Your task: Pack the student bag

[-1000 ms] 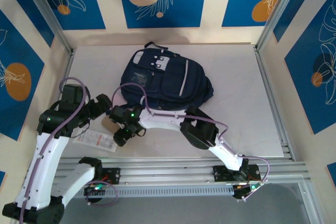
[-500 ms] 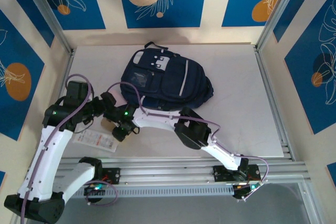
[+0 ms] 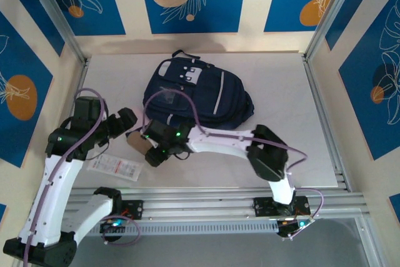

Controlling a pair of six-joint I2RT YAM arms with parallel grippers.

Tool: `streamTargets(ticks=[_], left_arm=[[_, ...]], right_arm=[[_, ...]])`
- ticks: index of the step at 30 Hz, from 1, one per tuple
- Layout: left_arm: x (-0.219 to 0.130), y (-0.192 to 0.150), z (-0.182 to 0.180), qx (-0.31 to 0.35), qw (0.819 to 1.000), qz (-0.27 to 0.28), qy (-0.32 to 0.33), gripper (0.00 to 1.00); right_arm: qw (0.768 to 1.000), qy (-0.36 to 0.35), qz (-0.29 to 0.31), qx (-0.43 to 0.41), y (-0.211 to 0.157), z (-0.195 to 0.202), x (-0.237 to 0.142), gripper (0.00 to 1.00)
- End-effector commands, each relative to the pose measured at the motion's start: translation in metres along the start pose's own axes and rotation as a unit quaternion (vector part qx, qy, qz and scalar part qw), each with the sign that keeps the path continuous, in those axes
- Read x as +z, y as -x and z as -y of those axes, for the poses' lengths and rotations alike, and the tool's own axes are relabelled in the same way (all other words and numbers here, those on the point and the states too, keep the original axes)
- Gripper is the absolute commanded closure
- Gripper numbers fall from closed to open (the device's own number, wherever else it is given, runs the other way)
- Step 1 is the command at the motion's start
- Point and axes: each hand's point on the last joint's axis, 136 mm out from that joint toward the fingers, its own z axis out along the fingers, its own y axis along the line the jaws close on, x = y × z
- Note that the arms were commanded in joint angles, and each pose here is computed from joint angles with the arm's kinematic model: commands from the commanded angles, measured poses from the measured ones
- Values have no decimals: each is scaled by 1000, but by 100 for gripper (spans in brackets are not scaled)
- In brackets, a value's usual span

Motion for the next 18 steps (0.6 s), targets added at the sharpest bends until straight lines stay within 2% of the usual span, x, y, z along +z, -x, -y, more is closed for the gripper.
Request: streamTargets(ticks=[1, 9, 14, 18], left_arm=[[-1, 7, 17, 19, 999, 0, -32, 5], [33, -3, 51, 41, 997, -41, -59, 6], [62, -27, 79, 108, 990, -83, -36, 6], [79, -41, 89, 118, 986, -111, -28, 6]], right_arm=[[997, -1, 50, 62, 12, 18, -29, 60], [985, -55, 59, 156, -35, 88, -81, 58], [984, -90, -8, 152, -90, 107, -90, 57], [982, -101, -71, 143, -133, 101, -78, 55]])
